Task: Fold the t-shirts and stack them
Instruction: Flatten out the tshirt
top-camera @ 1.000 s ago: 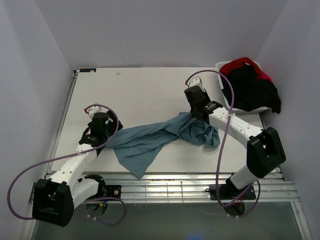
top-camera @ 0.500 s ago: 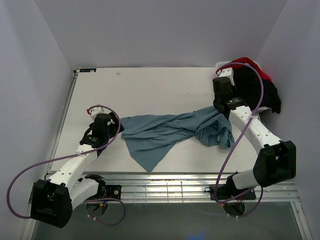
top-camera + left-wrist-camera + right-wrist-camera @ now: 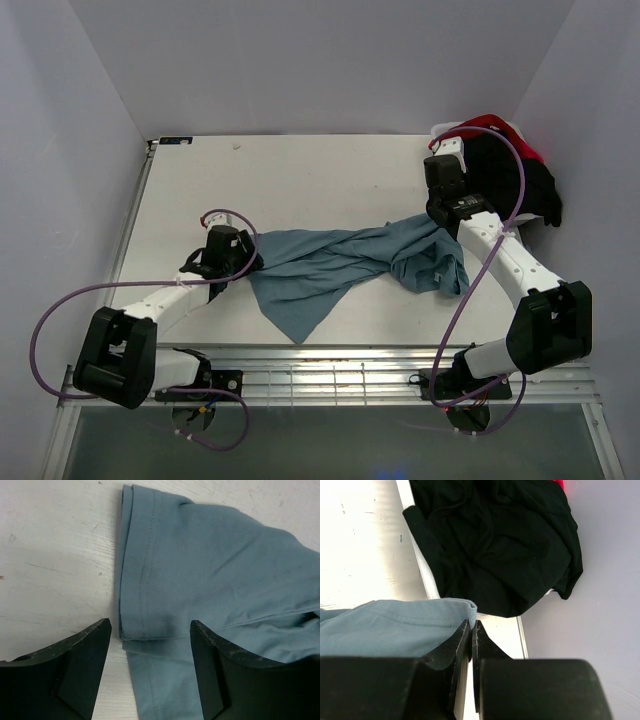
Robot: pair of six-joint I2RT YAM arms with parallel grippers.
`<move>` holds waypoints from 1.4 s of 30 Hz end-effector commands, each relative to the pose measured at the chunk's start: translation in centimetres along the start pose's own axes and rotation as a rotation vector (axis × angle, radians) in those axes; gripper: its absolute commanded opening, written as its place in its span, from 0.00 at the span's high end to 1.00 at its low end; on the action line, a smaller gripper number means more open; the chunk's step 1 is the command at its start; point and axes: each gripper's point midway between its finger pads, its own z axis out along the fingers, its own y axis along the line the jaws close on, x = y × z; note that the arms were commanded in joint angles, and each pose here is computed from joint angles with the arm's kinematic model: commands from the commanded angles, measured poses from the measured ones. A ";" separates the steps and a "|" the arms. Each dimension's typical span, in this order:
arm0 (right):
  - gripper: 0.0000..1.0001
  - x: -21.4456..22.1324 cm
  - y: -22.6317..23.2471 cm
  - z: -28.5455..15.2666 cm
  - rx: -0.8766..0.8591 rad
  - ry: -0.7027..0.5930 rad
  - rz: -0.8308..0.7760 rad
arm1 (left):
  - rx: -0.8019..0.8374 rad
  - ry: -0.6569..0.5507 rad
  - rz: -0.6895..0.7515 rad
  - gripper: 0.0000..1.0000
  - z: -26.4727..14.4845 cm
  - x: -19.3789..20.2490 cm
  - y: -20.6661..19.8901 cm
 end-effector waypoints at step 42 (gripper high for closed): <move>0.92 -1.9 -0.7 -1.0 -0.021 -0.053 0.063 | -0.114 -0.067 0.071 0.99 0.3 -2.7 -0.4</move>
